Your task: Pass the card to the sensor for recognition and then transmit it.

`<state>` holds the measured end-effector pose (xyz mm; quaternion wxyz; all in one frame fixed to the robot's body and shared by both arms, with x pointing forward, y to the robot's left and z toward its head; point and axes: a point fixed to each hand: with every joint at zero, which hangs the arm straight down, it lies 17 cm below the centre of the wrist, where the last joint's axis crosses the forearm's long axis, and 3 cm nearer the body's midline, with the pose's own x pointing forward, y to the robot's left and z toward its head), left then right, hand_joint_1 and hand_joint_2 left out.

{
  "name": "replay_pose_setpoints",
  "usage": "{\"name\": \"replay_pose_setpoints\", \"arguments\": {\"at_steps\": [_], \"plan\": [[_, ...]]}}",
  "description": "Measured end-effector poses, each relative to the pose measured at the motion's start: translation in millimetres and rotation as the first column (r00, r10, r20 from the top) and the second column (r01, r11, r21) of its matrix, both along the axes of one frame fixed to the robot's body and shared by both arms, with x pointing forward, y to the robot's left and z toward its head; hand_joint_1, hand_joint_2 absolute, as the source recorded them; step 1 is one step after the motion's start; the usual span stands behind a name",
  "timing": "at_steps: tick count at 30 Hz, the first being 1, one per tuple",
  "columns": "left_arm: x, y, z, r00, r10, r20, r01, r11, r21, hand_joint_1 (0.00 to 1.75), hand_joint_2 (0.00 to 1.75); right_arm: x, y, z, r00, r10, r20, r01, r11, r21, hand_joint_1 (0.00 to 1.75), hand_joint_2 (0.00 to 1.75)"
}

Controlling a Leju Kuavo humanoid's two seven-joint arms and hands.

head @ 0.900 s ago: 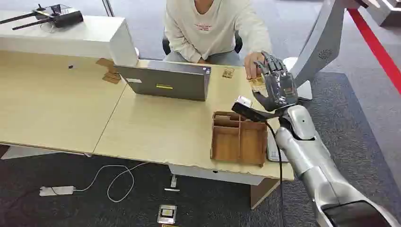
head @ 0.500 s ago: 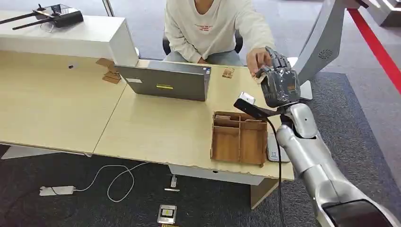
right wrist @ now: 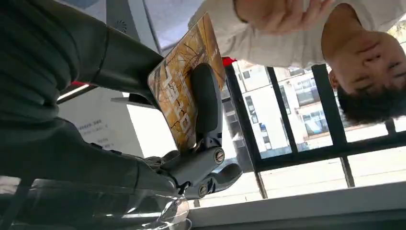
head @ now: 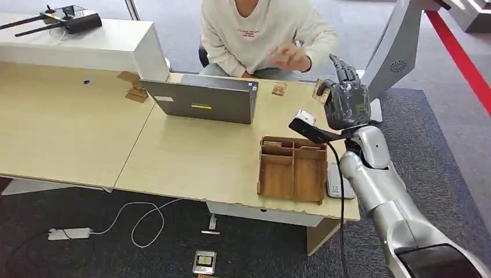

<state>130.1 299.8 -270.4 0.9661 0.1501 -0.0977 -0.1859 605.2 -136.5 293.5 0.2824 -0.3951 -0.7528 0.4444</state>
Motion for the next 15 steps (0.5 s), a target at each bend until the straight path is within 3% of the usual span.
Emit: {"name": "replay_pose_setpoints", "arguments": {"at_steps": [8,15], "plan": [[0,1,0,1.000,0.012,0.002,-0.012,1.000,0.005,0.00,0.00,5,-8,-1,0.999,-0.010,-0.038,0.011,0.999,0.035,1.75,1.75],[0,-1,0,1.000,0.019,0.004,-0.019,1.000,0.009,0.00,0.00,15,-39,-7,0.994,-0.077,-0.078,0.081,0.996,0.047,1.75,1.75]]}}
